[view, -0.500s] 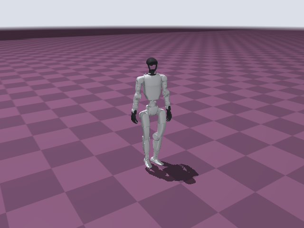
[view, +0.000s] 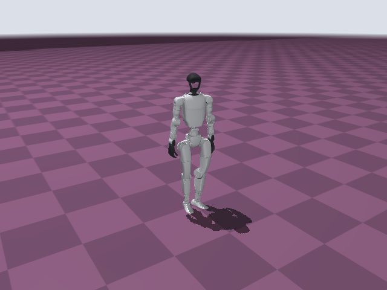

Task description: In place motions

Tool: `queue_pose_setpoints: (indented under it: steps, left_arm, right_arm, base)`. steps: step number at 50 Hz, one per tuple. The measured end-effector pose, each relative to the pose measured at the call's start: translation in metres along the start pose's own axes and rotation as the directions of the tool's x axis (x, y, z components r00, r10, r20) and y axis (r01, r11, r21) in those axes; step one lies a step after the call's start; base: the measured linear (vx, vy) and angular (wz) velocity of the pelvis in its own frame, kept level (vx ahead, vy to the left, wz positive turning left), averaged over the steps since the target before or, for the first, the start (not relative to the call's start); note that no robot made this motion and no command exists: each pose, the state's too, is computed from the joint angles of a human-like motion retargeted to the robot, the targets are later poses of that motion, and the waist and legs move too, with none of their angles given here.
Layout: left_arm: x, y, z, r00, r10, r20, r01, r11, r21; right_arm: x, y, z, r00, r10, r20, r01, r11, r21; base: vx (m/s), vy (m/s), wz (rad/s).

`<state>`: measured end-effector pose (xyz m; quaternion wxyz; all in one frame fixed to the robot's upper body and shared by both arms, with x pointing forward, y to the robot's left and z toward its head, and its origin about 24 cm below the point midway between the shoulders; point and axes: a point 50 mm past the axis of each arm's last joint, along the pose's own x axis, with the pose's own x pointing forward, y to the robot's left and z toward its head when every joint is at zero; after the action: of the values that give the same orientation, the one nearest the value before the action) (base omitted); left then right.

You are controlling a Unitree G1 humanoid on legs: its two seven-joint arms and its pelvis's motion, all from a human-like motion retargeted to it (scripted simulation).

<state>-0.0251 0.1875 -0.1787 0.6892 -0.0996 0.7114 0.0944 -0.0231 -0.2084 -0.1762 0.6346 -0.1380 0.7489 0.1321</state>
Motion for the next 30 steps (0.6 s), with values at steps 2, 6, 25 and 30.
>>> queue_pose_setpoints:
  steps: [2,6,25,30]
  left_arm:
    - [0.000,0.001,-0.001,1.000,0.001,0.000,-0.001,1.000,-0.001]
    - [-0.001,0.004,-0.007,1.000,0.007,-0.016,-0.007,1.000,-0.007]
    - [-0.001,0.002,-0.032,0.998,-0.035,-0.060,0.031,0.998,-0.060]
    - [0.000,0.000,-0.014,0.999,-0.041,-0.015,0.041,0.999,-0.023]
  right_arm:
    - [0.000,0.000,0.003,1.000,0.004,0.010,-0.004,1.000,-0.005]
    - [0.000,0.001,0.012,0.999,0.012,0.030,-0.011,0.999,-0.034]
    - [-0.006,-0.020,0.026,0.999,-0.046,0.024,0.045,0.998,0.050]
    - [-0.005,-0.019,0.010,0.999,-0.046,-0.024,0.048,0.993,0.108]
  base:
    - [-0.04,-0.13,-0.54]
    - [-0.08,-0.15,-0.86]
    - [-0.21,-0.08,-1.21]
    - [-0.08,0.02,-0.40]
